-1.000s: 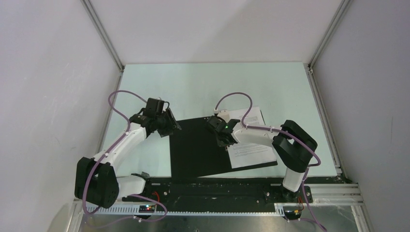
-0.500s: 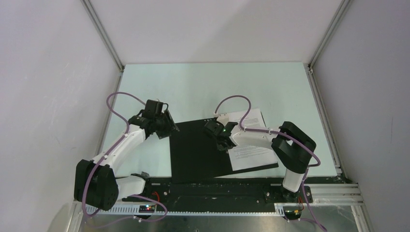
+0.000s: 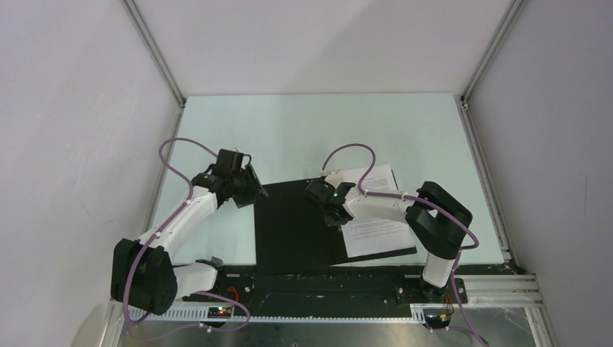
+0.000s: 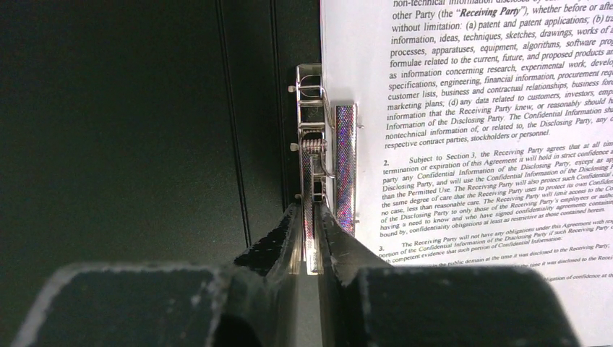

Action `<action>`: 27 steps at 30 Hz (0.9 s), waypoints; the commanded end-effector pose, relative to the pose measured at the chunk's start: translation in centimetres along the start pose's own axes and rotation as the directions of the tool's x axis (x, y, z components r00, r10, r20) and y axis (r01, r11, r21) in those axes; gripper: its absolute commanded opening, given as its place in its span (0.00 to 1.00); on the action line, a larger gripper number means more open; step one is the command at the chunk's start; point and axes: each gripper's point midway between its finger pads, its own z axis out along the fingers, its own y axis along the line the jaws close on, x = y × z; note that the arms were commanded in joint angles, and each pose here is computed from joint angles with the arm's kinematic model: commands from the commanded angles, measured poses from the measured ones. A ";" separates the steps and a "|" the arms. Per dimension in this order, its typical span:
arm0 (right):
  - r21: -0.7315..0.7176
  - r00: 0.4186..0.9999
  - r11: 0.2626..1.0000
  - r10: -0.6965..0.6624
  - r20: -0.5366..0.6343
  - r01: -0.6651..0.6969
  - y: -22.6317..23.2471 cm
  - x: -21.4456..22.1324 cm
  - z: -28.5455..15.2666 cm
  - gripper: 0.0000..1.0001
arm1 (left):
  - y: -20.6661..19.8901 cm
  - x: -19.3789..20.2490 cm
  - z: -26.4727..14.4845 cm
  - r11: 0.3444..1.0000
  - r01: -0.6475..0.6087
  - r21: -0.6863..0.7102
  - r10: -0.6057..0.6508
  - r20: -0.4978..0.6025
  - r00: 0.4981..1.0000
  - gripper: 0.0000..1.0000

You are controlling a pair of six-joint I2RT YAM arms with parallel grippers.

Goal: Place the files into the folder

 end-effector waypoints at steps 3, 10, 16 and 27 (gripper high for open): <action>0.003 0.997 1.000 0.009 -0.076 -0.009 -0.4 1.8 1.4 0.03 | 0.2 0.0 -0.2 0.999 -0.041 0.018 0.041 -0.001 0.999 0.55; -0.086 0.997 0.994 0.075 0.034 -0.072 -1.8 -3.3 -2.7 0.00 | 0.1 0.3 0.2 0.997 -0.076 0.028 0.077 -0.031 0.997 0.68; -0.184 0.988 0.978 0.120 0.098 -0.101 -3.1 -7.2 -6.0 0.00 | 0.0 0.6 0.7 0.993 -0.112 0.044 0.115 -0.065 0.991 0.87; -0.328 0.970 0.934 0.197 0.143 -0.141 -5.0 -10.2 -10.6 0.00 | -4.0 1.2 1.4 0.959 -0.129 0.251 0.166 -0.132 0.977 1.00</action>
